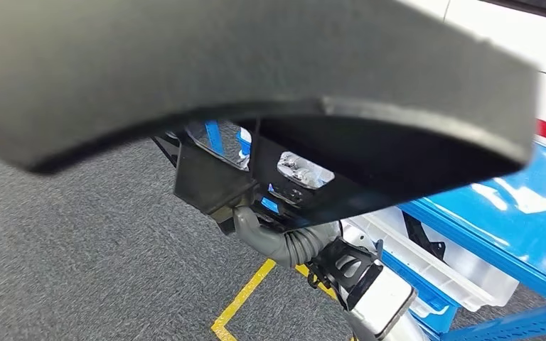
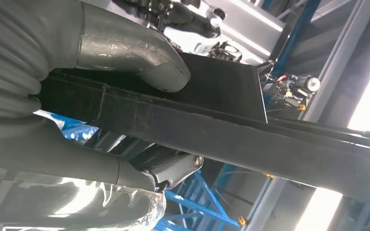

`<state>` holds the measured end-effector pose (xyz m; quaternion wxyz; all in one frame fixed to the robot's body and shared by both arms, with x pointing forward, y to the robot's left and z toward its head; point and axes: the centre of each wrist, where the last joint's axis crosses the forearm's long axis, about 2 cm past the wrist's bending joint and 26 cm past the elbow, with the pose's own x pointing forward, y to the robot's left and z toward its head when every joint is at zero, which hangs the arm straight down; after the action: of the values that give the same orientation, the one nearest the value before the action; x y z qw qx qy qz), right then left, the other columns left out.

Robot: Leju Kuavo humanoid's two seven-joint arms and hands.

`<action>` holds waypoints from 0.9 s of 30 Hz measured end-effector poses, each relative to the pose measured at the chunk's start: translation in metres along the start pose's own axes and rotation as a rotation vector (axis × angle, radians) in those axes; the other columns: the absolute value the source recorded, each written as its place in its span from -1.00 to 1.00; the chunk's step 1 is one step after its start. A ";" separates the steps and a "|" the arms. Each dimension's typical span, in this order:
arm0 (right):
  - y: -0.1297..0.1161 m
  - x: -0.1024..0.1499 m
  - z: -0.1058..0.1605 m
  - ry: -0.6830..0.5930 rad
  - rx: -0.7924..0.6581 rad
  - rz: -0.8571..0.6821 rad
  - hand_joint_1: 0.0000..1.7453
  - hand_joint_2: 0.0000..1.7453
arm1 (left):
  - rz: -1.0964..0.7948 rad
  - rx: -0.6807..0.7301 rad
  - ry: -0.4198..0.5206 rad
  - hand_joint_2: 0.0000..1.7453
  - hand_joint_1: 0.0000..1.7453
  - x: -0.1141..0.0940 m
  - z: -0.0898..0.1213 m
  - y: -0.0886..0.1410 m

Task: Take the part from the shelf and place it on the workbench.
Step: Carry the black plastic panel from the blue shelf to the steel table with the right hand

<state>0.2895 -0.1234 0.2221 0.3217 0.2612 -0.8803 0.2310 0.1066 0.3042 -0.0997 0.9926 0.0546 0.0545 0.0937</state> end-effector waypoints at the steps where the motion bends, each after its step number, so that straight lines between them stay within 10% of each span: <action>1: 0.000 0.000 0.000 0.001 0.000 -0.001 1.00 1.00 | 0.001 0.002 0.002 1.00 -1.00 -0.001 0.000 0.000; 27: 0.006 -0.003 0.001 0.010 0.012 -0.017 1.00 1.00 | 0.016 0.022 0.015 1.00 -1.00 -0.007 -0.003 0.003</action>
<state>0.2874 -0.1186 0.2185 0.3263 0.2696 -0.8751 0.2347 0.0991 0.3065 -0.1013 0.9907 0.0651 0.0624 0.1015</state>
